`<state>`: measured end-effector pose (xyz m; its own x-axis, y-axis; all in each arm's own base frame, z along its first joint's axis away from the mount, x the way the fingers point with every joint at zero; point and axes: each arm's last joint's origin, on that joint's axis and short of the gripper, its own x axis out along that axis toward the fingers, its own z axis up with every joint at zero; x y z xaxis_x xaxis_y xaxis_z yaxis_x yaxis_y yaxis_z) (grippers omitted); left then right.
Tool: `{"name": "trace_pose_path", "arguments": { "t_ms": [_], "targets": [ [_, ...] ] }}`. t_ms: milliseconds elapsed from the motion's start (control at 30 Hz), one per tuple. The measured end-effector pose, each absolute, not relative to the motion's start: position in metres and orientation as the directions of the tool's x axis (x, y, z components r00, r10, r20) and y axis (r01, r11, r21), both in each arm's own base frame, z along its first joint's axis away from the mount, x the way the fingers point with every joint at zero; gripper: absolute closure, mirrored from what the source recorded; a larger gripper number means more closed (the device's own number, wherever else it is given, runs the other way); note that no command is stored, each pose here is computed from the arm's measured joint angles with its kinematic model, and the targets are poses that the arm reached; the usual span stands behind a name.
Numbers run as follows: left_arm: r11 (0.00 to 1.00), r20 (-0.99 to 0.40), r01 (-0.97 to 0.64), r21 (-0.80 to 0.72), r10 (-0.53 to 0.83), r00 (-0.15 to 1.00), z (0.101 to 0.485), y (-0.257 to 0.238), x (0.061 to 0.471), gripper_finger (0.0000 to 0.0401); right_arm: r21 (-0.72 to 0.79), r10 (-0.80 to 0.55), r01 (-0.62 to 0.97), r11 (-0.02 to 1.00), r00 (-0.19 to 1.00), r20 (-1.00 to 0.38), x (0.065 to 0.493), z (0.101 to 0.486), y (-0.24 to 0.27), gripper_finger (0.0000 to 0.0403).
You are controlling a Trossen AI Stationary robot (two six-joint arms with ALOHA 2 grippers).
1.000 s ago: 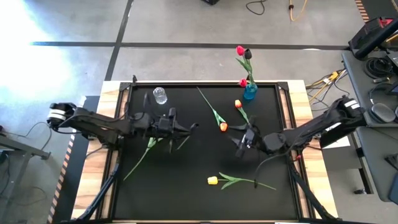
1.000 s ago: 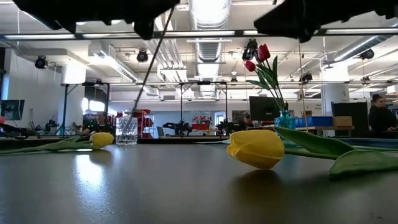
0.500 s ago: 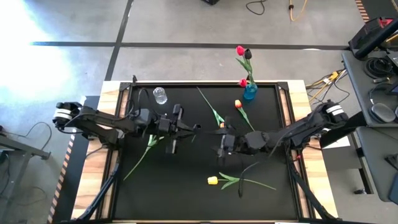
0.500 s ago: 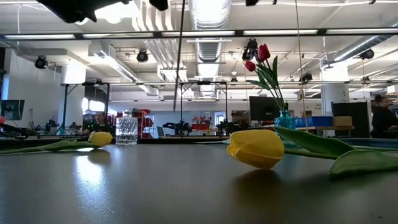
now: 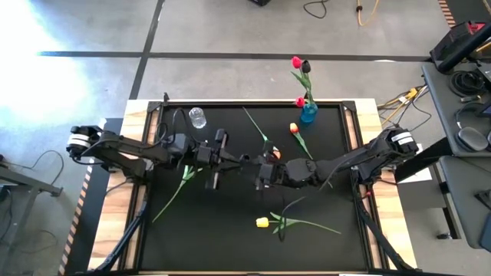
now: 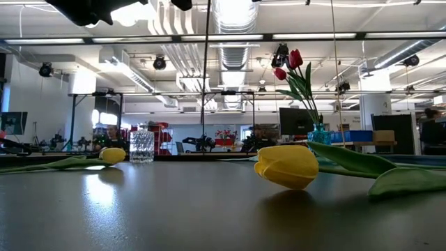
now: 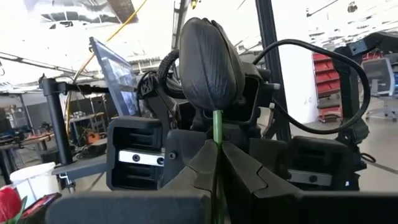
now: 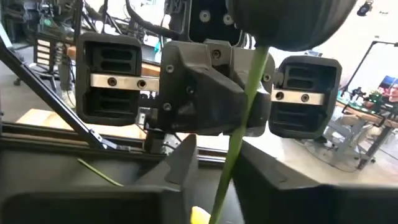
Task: Sort flowers into vase by color
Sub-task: Put the black tulip into the blue vase
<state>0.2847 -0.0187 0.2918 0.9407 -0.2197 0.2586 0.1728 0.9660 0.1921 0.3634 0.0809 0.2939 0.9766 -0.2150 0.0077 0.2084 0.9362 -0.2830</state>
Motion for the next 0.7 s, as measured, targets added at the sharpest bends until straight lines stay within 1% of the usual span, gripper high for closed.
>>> {"name": "trace_pose_path", "arguments": {
  "t_ms": [100, 133, 167, 300, 467, 600, 700],
  "targets": [
    [0.965, 0.254, 0.173, 0.195, -0.220, 0.942, 0.290, -0.018, 0.285, 0.0401, -0.285, -0.215, 0.208, 0.936, 0.977, 0.006, 0.360, 0.293, 0.080, 0.0368],
    [0.965, 0.252, 0.173, 0.195, -0.220, 0.942, 0.290, -0.018, 0.285, 0.0401, -0.294, -0.216, 0.207, 0.933, 0.976, 0.002, 0.358, 0.293, 0.079, 0.0382],
    [0.966, 0.252, 0.172, 0.195, -0.219, 0.943, 0.290, -0.018, 0.285, 0.0401, -0.297, -0.220, 0.211, 0.931, 0.976, 0.002, 0.357, 0.293, 0.079, 0.0386],
    [0.970, 0.241, 0.158, 0.184, -0.201, 0.950, 0.290, -0.015, 0.285, 0.0387, -0.329, -0.261, 0.243, 0.913, 0.965, -0.010, 0.353, 0.297, 0.077, 0.0390],
    [0.971, 0.198, 0.135, 0.197, -0.174, 0.965, 0.286, -0.007, 0.286, 0.0351, -0.348, -0.290, 0.263, 0.900, 0.957, -0.026, 0.347, 0.302, 0.074, 0.0390],
    [0.974, 0.174, 0.111, 0.197, -0.147, 0.974, 0.284, 0.001, 0.286, 0.0318, -0.398, -0.358, 0.314, 0.862, 0.933, -0.040, 0.340, 0.307, 0.071, 0.0390],
    [0.977, 0.137, 0.091, 0.194, -0.119, 0.984, 0.275, 0.008, 0.284, 0.0299, -0.422, -0.432, 0.382, 0.822, 0.901, -0.026, 0.329, 0.320, 0.066, 0.0391]
  ]
}}
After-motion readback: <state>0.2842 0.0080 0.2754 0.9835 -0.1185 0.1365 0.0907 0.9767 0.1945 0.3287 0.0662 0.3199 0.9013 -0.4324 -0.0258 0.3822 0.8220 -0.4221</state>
